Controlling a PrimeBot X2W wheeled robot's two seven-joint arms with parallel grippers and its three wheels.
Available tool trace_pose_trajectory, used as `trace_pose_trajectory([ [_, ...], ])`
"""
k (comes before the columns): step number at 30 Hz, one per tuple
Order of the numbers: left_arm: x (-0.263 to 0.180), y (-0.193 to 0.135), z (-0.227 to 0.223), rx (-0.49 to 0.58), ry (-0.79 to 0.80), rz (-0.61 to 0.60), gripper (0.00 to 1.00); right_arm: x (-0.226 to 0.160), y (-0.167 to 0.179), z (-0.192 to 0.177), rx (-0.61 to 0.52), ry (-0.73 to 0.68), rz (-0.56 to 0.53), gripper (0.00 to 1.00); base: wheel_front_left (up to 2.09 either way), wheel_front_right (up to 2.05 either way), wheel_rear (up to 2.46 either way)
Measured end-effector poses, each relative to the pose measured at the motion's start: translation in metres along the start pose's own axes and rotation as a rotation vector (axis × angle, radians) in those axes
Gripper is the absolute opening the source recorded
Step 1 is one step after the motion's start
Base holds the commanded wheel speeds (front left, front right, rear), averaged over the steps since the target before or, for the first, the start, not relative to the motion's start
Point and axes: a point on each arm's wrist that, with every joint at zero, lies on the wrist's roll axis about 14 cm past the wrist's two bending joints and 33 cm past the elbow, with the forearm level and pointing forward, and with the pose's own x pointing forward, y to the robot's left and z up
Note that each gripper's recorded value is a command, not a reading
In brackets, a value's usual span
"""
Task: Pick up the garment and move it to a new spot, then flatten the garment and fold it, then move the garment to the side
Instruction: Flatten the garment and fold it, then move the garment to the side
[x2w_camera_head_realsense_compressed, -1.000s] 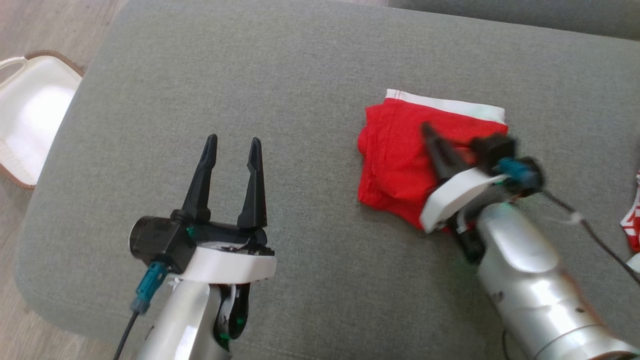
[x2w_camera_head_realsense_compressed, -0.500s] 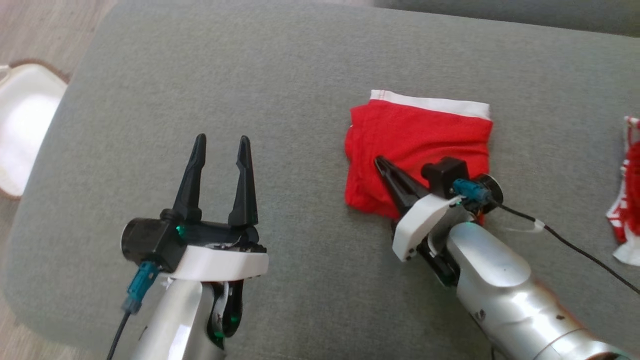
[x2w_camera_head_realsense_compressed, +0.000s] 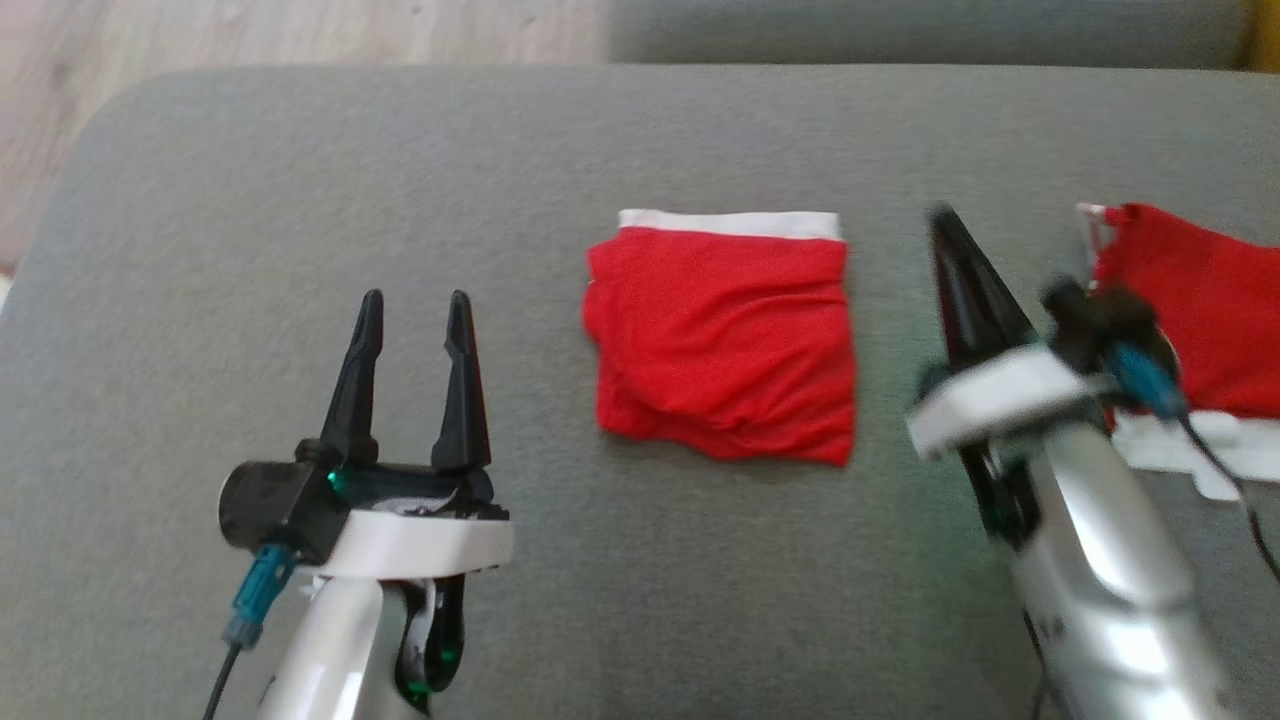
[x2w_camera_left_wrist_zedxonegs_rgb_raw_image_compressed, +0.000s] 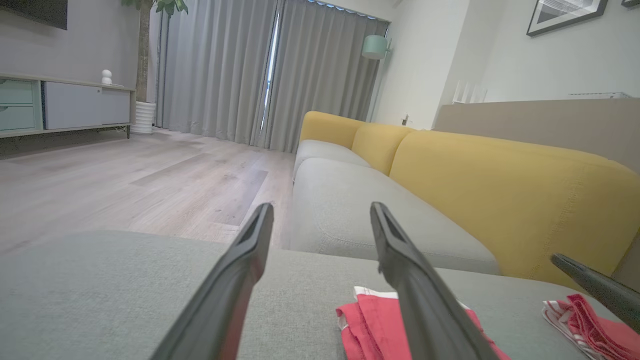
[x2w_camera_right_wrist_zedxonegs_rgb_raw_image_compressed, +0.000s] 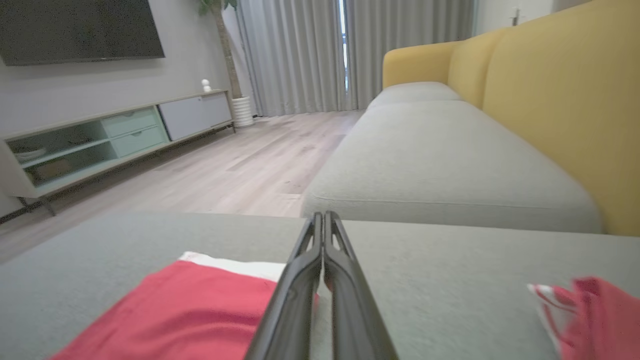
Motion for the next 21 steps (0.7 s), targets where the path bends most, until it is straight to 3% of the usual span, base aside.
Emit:
trace_pose_trajectory([
  [7, 0.004, -0.020, 0.001, -0.007, -0.006, -0.067, 1.00, -0.065, -0.041, -0.004, -0.002, -0.019, -0.171, 0.00, 0.00, 0.00, 0.00],
  [8, 0.003, -0.022, -0.001, -0.008, -0.001, -0.071, 1.00, -0.071, -0.043, -0.001, 0.005, -0.033, -0.181, 0.36, 0.00, 0.00, 0.00],
  [9, 0.002, -0.022, -0.004, -0.009, 0.008, -0.073, 1.00, -0.075, -0.043, 0.002, 0.017, -0.047, -0.188, 0.87, 0.00, 0.00, 0.00],
  [10, 0.000, -0.023, -0.008, -0.005, 0.019, -0.075, 1.00, -0.078, -0.043, 0.004, 0.029, -0.056, -0.194, 1.00, 0.00, 0.00, 0.00],
  [21, -0.005, -0.023, -0.010, 0.006, 0.027, -0.079, 1.00, -0.089, -0.040, 0.007, 0.044, -0.072, -0.201, 1.00, 0.00, 0.00, 0.00],
])
